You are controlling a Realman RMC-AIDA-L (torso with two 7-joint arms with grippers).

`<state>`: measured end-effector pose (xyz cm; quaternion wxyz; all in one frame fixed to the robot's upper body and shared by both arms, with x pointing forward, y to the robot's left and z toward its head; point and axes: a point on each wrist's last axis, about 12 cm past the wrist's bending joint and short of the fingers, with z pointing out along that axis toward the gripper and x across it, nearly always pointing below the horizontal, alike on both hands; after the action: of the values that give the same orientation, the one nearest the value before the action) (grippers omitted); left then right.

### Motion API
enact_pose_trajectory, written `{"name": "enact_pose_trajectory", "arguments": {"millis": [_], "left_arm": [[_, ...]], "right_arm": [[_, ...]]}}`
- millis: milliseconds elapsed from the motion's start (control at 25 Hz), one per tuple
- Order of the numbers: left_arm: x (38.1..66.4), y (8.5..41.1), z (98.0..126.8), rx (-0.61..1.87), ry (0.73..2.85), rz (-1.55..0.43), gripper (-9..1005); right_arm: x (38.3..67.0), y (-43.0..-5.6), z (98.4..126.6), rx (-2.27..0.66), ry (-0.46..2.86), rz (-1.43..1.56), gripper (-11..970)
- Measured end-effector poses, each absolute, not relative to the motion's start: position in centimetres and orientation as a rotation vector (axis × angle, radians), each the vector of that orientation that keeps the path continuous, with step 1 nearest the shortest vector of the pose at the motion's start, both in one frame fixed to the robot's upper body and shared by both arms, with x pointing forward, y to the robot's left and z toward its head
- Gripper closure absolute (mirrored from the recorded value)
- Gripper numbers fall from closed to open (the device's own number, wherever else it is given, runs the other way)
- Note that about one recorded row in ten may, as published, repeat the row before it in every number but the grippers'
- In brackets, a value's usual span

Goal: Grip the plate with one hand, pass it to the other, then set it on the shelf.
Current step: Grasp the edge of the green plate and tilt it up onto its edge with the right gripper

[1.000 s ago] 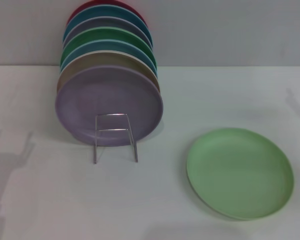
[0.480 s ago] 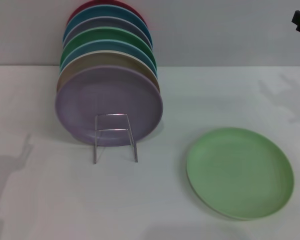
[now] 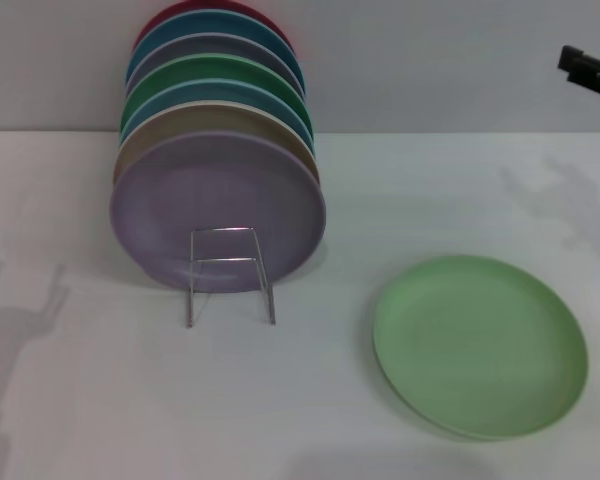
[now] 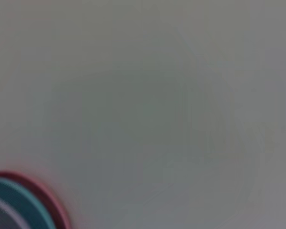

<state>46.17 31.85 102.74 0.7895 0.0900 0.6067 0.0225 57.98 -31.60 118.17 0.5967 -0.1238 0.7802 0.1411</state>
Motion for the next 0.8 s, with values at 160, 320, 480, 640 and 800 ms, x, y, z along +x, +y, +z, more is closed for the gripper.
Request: {"name": "enact_pose_trajectory", "arguments": {"millis": [160, 320, 480, 640, 800], "left_arm": [[46.2, 31.8, 102.8, 0.194, 1.306, 0.048, 196], [46.2, 31.8, 102.7, 0.194, 1.306, 0.048, 196], [46.2, 31.8, 102.7, 0.195, 1.307, 0.048, 196], [46.2, 31.8, 102.7, 0.193, 1.307, 0.045, 196], [46.2, 31.7, 102.7, 0.200, 1.307, 0.039, 196]], "right_arm": [[58.1, -30.1, 118.9, -0.348, 1.873, 0.283, 228], [58.1, -28.9, 120.3, -0.363, 1.993, 0.274, 228], [57.9, -28.4, 121.7, -0.381, 2.083, 0.270, 228], [57.2, -27.9, 123.1, -0.442, 2.197, 0.326, 229], [56.7, -28.0, 124.3, -0.452, 2.292, 0.360, 231]]}}
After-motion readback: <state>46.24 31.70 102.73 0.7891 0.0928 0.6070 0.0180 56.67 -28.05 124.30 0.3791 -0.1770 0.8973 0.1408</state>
